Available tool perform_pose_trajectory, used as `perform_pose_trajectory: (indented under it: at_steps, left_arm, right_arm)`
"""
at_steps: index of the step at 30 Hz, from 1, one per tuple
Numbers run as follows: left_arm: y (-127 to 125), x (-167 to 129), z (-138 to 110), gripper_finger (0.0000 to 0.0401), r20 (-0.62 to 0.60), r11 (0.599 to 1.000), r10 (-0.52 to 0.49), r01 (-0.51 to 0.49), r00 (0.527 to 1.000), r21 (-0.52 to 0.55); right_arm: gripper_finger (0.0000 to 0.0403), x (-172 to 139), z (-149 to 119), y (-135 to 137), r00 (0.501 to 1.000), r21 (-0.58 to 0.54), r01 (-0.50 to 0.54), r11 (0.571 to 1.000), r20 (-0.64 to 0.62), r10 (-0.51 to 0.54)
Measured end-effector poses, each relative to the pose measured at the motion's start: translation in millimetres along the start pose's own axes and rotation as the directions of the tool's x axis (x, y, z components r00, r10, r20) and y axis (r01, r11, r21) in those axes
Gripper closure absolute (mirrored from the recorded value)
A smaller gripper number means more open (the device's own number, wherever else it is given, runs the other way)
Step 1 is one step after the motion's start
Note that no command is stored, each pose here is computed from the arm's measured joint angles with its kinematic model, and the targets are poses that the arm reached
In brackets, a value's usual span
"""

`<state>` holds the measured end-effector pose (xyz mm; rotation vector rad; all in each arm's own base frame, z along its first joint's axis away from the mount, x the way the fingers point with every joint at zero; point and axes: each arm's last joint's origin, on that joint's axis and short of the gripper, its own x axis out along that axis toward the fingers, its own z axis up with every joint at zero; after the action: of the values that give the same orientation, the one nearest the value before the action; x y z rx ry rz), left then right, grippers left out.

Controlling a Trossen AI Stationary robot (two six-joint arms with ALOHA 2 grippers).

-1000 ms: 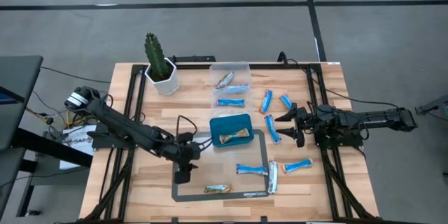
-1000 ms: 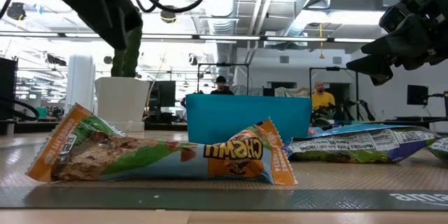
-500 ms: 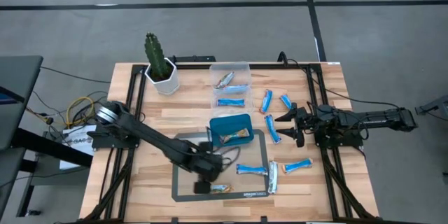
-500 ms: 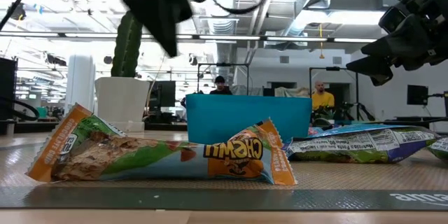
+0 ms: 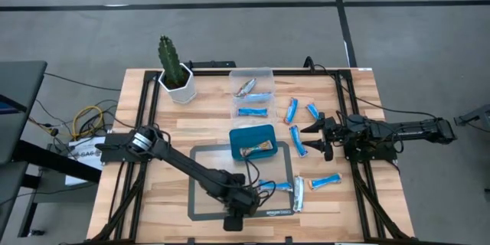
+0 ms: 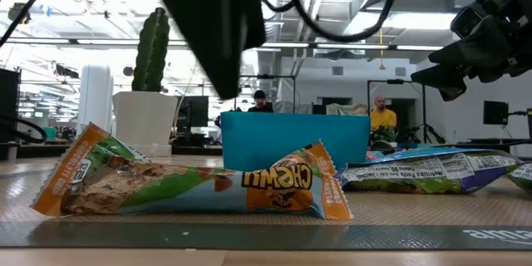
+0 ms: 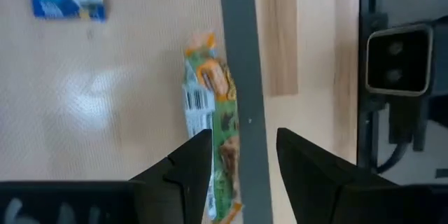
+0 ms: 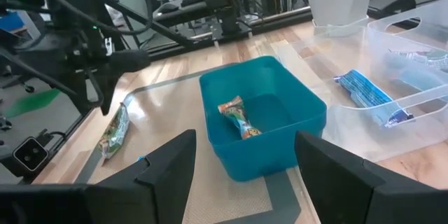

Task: Pick and place Granola Bars by type
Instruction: Put the yellow granola bar into the top transparent bin

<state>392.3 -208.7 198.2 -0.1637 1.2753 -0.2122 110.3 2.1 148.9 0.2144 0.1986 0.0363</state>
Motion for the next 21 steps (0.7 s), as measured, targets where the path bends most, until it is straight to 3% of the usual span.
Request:
perform_pose_trajectory:
  at_steps: [5,10,21]
  left_arm:
    - [3,10,-14,0.0249,-0.044,0.996,0.09,-0.09,0.995,-0.006]
    - [5,23,-28,0.0249,-0.087,0.993,0.115,-0.117,0.989,-0.011]
    - [-5,30,-35,0.0249,-0.082,0.995,0.102,-0.103,0.991,-0.011]
  right_arm:
    - [0.0168,0,0,0,1.0,0.0,0.0,1.0,0.0,0.0]
    - [0.0168,0,0,0,1.0,0.0,0.0,1.0,0.0,0.0]
    - [0.0168,0,0,0,1.0,0.0,0.0,1.0,0.0,0.0]
